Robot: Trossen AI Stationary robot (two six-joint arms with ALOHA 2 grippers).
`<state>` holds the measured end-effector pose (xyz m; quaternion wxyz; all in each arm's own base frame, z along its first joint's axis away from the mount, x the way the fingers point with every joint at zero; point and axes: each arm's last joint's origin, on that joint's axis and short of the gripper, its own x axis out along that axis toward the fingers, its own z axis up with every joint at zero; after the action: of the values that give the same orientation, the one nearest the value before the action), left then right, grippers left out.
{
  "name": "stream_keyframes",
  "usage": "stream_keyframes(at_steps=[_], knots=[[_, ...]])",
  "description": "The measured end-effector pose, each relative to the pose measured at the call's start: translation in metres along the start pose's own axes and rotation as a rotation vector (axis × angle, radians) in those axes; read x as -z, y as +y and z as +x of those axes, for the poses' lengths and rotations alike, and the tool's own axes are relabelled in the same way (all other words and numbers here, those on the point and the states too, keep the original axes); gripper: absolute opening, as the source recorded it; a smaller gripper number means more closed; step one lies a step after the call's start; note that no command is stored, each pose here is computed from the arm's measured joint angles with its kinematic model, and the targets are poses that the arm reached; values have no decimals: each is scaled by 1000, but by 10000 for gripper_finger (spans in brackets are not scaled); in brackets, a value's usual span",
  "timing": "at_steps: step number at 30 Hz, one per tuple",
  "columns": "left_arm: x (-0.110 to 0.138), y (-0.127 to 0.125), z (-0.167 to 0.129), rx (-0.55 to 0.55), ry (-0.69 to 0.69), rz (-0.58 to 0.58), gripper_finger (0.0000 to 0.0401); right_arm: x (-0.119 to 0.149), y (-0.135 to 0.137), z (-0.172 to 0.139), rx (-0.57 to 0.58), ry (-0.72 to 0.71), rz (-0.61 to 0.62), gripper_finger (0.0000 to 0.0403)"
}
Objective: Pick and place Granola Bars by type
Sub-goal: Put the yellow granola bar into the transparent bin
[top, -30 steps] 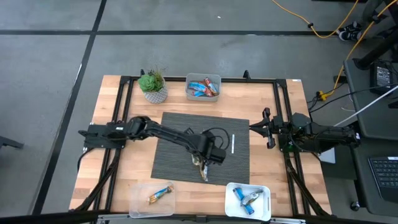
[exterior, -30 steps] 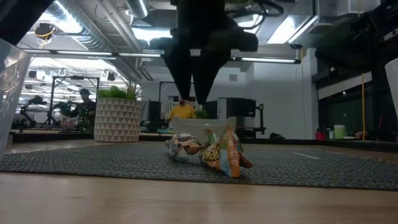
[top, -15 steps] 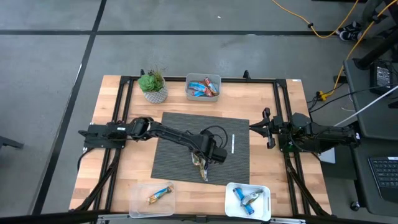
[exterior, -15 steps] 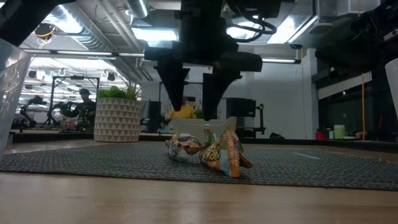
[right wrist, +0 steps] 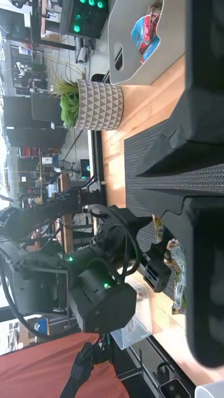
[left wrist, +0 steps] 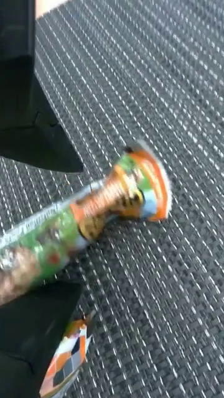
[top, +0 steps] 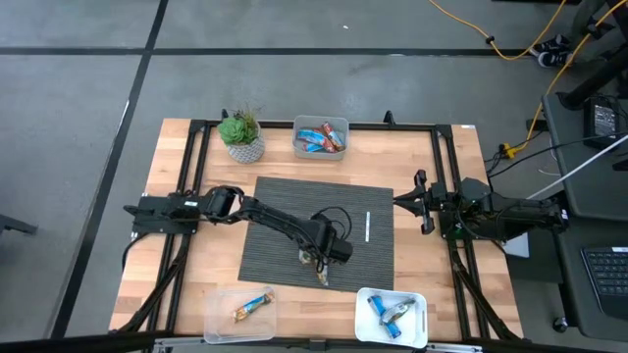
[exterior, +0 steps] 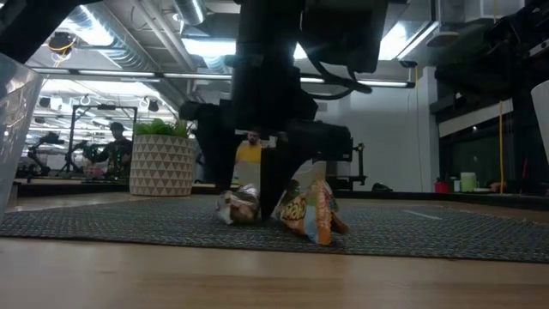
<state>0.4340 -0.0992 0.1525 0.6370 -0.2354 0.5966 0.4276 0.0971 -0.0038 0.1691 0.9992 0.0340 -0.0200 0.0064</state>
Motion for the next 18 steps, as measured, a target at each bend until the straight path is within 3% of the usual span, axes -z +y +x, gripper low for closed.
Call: stream_keyframes(at_steps=[6,18], knots=[[0,-2,3,37,7,-2,237,0,0,0,0,0,0,46],[0,-3,3,49,18,14,56,0,0,0,0,0,0,46]])
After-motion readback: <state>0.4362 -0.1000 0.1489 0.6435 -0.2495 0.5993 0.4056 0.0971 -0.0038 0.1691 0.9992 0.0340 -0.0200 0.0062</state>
